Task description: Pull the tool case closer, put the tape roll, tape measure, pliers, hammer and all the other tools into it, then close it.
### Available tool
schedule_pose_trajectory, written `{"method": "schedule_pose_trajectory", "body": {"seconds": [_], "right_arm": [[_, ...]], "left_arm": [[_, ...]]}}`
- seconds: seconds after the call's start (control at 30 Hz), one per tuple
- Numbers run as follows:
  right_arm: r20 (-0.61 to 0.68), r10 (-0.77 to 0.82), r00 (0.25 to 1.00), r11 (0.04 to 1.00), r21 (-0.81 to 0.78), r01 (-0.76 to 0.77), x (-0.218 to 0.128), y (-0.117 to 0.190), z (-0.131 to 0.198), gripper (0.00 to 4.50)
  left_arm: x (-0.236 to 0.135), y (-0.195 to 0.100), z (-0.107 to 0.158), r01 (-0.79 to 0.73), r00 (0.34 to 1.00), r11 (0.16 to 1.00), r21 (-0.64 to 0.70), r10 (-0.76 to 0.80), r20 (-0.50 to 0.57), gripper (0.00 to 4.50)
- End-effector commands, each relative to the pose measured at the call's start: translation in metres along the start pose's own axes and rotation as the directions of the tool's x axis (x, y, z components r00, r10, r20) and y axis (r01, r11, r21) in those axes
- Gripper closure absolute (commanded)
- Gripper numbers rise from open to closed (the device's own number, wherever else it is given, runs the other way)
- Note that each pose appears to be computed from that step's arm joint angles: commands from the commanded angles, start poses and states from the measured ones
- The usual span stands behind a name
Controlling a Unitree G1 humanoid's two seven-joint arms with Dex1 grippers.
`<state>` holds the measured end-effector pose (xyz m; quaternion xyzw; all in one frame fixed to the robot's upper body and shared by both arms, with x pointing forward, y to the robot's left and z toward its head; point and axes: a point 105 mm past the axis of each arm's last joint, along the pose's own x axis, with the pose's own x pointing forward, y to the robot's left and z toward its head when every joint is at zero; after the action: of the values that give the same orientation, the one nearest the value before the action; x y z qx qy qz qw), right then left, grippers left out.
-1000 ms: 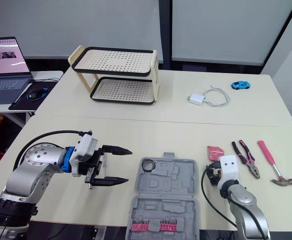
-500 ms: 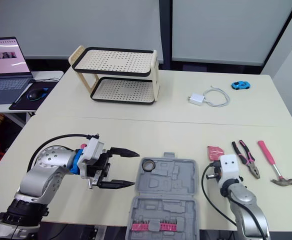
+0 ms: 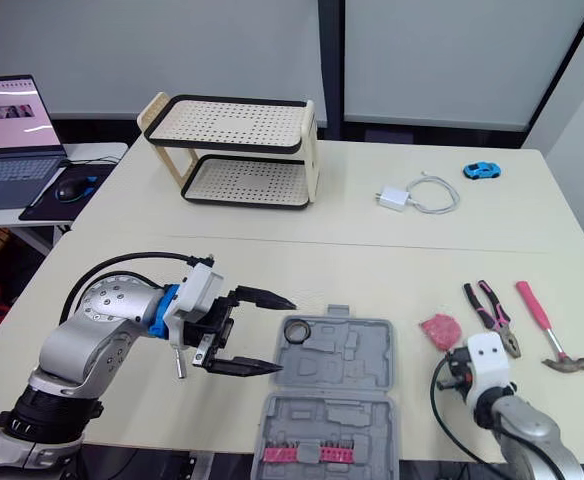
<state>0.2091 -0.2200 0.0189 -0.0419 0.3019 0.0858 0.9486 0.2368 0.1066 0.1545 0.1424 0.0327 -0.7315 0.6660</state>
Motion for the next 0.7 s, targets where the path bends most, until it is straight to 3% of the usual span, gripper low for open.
{"method": "schedule_pose_trajectory", "body": {"seconds": [0.03, 0.7], "right_arm": [[-0.034, 0.056, 0.998, 0.998, 0.002, -0.056, -0.016, 0.012, -0.009, 4.47], [-0.276, 0.249, 0.928, 0.968, 0.056, -0.243, -0.066, 0.045, -0.057, 4.47]], "left_arm": [[0.006, -0.011, 0.009, 0.05, 0.999, 0.998, 0.03, -0.05, 0.006, 0.0], [0.007, -0.028, -0.014, 0.093, 0.996, 0.996, -0.002, -0.093, 0.009, 0.0]]}}
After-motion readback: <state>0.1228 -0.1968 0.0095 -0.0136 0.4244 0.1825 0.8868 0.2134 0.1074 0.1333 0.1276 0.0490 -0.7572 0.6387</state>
